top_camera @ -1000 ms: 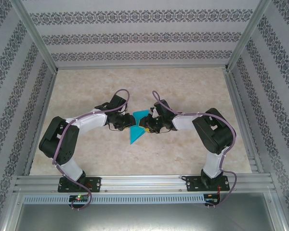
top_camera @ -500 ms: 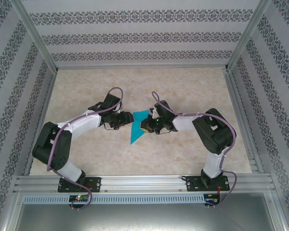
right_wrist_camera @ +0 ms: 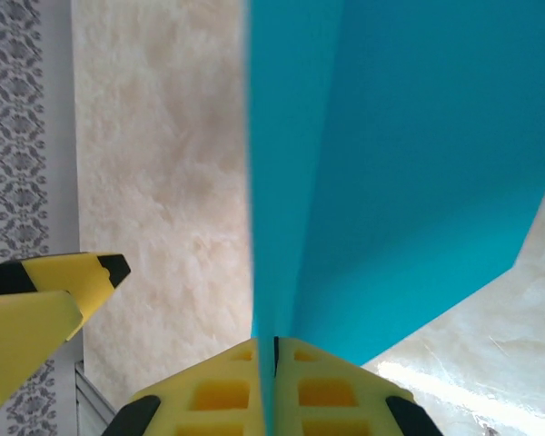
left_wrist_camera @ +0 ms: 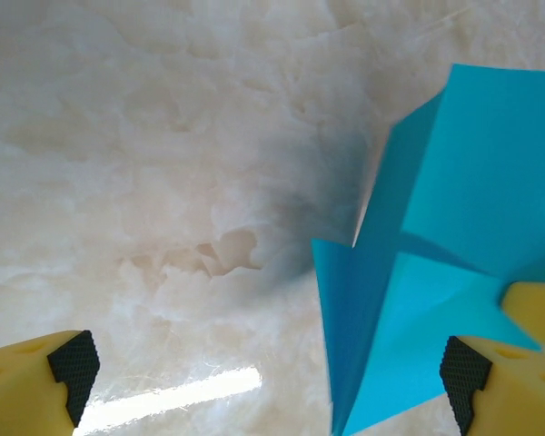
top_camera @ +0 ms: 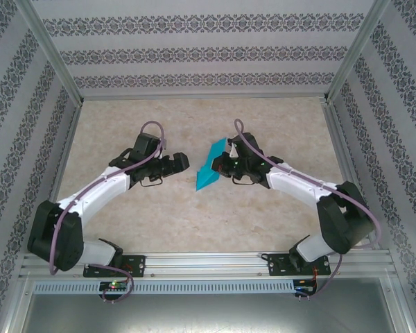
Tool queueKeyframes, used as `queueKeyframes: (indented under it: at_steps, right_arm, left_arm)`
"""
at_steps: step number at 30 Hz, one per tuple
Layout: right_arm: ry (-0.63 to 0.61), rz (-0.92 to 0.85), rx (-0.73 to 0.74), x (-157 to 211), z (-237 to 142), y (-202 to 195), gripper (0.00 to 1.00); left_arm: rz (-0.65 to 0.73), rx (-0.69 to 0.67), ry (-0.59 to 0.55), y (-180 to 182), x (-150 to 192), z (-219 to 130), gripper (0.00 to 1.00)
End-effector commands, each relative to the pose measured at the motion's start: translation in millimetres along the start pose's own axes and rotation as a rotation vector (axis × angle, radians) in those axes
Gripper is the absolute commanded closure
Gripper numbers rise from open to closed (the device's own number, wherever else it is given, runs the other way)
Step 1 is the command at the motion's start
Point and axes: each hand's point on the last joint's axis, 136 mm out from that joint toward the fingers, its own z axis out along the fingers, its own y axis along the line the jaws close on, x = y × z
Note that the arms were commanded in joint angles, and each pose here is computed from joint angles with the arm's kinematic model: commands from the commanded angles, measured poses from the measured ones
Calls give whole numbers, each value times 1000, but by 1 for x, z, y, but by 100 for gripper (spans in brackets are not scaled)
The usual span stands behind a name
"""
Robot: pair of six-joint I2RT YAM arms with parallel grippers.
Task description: Fold a paper plane with a square sheet of paper (pick it up from the middle)
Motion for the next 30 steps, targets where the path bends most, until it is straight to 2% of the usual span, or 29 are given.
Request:
queueKeyframes:
  at_steps: [1, 7, 13, 20, 25, 30]
  right_arm:
    - [-54, 15, 70, -11, -10, -9, 98]
    - [-67, 152, 191, -10, -1, -37, 98]
    - [-42, 313, 255, 1, 20, -59, 98]
    - [-15, 411, 340, 12, 26, -81, 96]
    - [15, 459, 365, 15, 28, -89, 96]
    - [35, 527, 370, 16, 28, -97, 96]
  left_arm:
    - [80, 41, -78, -6, -13, -9, 0]
    - [166, 163, -95, -24, -10, -5, 0]
    - [354, 257, -141, -47, 3, 9, 1]
    - [546, 231, -157, -58, 24, 41, 4]
    - [627, 217, -108, -62, 37, 66, 7]
    - [743, 267, -138, -70, 52, 84, 11]
